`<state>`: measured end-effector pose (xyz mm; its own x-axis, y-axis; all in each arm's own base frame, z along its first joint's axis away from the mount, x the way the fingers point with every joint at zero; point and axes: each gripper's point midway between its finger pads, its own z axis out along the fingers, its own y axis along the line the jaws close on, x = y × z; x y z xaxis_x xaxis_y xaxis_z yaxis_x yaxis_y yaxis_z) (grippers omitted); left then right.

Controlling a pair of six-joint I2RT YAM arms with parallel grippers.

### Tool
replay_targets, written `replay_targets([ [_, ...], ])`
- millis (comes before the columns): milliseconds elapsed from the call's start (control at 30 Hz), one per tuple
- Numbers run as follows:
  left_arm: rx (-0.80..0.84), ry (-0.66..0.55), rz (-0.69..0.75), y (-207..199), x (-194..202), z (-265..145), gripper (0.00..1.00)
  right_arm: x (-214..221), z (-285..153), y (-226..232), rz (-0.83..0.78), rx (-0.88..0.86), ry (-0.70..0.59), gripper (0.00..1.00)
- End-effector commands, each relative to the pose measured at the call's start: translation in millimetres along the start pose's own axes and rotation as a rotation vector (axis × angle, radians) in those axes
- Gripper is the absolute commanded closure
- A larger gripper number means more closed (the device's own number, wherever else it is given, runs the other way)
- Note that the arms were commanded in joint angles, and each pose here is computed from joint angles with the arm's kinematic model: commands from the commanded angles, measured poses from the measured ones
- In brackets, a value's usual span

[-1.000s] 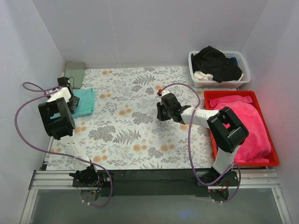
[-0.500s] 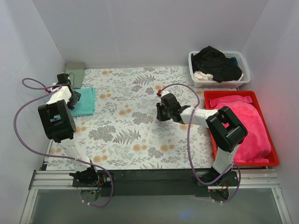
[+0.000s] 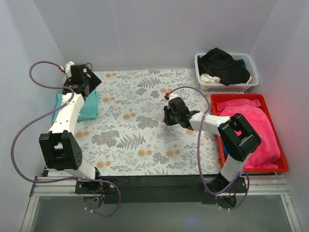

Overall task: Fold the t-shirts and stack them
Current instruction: Put the neatly folded tshirt into the corner of the board with the left arm

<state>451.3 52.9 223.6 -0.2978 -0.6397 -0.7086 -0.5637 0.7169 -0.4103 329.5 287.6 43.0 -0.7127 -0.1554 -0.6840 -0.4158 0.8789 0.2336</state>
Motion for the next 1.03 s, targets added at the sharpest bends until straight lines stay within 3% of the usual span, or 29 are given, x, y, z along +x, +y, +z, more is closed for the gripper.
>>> replay_targets([
  [0, 0.11, 0.001, 0.117, -35, 35, -34, 0.26, -27, -22, -2, -0.006, 0.033, -0.113, 0.75],
  [167, 0.134, -0.035, 0.211, -59, 63, -66, 0.22, -35, -58, -17, -0.02, 0.098, -0.197, 0.73],
  [433, -0.017, -0.057, 0.208, -24, 95, -75, 0.21, -48, -117, -31, -0.024, 0.153, -0.323, 0.68],
  [567, -0.121, -0.013, 0.251, -2, 121, -70, 0.21, -50, -134, -41, -0.034, 0.203, -0.351, 0.67],
  [767, -0.065, 0.066, 0.304, -6, 161, -76, 0.2, -46, -153, -53, -0.043, 0.255, -0.365, 0.64],
  [1000, -0.028, 0.086, 0.329, -9, 171, -81, 0.19, -41, -157, -56, -0.027, 0.257, -0.374, 0.63],
])
